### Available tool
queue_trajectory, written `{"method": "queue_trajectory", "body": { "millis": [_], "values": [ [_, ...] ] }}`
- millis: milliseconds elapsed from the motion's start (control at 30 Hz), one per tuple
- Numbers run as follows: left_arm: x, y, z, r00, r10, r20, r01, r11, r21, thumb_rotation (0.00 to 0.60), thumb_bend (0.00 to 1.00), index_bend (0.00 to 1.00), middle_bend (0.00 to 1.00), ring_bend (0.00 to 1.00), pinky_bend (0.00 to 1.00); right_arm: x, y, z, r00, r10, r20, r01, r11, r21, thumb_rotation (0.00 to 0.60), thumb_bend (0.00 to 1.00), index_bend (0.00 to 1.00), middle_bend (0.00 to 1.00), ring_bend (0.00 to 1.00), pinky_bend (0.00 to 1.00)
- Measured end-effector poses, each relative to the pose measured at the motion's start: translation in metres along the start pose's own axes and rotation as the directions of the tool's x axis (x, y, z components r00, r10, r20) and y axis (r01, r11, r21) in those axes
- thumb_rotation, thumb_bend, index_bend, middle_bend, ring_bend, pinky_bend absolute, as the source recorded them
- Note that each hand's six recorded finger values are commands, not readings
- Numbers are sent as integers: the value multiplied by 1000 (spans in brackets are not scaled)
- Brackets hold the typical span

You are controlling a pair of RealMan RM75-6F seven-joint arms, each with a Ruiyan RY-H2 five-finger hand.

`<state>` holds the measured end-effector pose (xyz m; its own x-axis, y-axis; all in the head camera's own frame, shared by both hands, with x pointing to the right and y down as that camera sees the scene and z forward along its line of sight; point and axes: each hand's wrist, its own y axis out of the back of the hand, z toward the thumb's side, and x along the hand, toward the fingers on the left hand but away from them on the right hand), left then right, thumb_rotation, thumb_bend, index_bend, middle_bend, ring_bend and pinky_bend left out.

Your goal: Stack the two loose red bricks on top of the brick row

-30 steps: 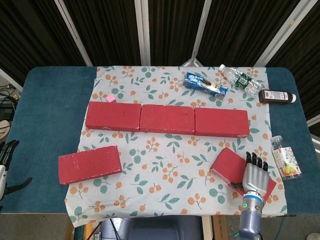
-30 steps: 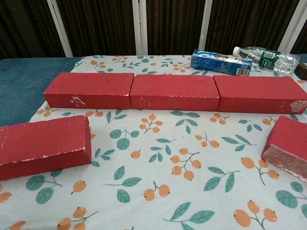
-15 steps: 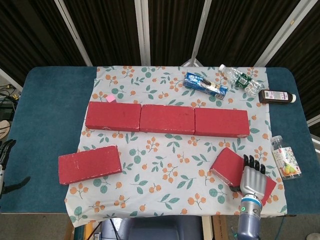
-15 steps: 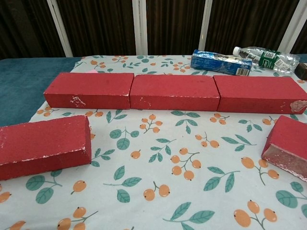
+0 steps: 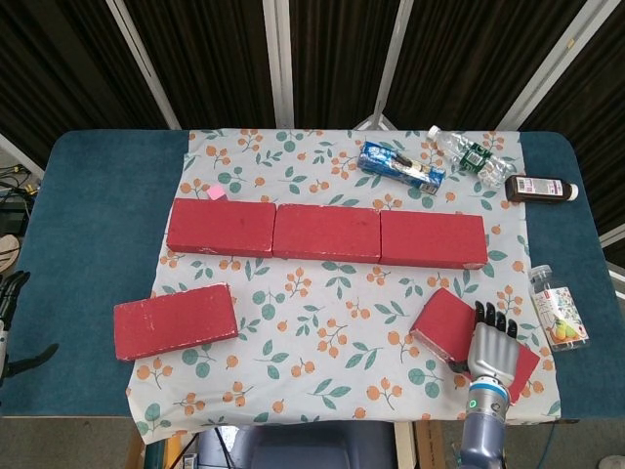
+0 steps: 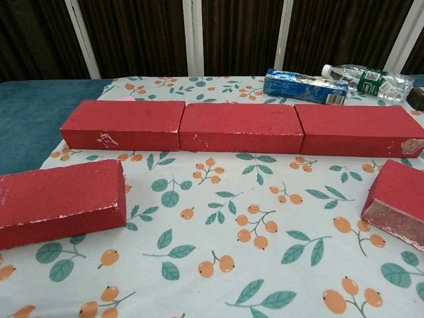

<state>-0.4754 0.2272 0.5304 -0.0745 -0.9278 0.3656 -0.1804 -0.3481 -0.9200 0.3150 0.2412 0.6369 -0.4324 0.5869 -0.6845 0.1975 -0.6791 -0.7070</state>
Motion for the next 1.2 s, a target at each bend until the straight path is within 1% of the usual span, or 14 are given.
{"method": "queue_trajectory", "body": {
  "millis": [467,733,933,1033,1133,1200],
  "values": [
    [0,-2,2,1000,-4,-2,4,1000,8,600,7,44,52,0,133,-8,-7,-2,1000,30,4,-30,999,21,600,150,0,3,0,0],
    [0,-1,0,1000,-3,-5,3,1000,4,600,7,44,48,0,133,-13,-15,-3,999,45,18,-45,999,30,600,150,0,61,0,0],
    [0,-2,1,1000,-7,-3,7,1000,7,600,7,44,46,0,133,-16,-15,-2,999,42,22,-43,999,34,600,150,0,144,0,0],
    [0,-3,2,1000,-10,-1,10,1000,8,600,7,44,46,0,133,-16,-14,-2,999,38,22,-39,999,38,600,150,5,210,1,0],
    [0,-2,1,1000,-8,-2,8,1000,8,600,7,44,45,0,133,-16,-15,-3,999,40,23,-41,998,39,600,150,46,288,49,0],
    [0,-1,1,1000,-6,-5,6,1000,6,600,7,44,44,0,133,-16,-16,-4,999,41,25,-42,998,40,600,150,81,347,109,0]
  ]
}}
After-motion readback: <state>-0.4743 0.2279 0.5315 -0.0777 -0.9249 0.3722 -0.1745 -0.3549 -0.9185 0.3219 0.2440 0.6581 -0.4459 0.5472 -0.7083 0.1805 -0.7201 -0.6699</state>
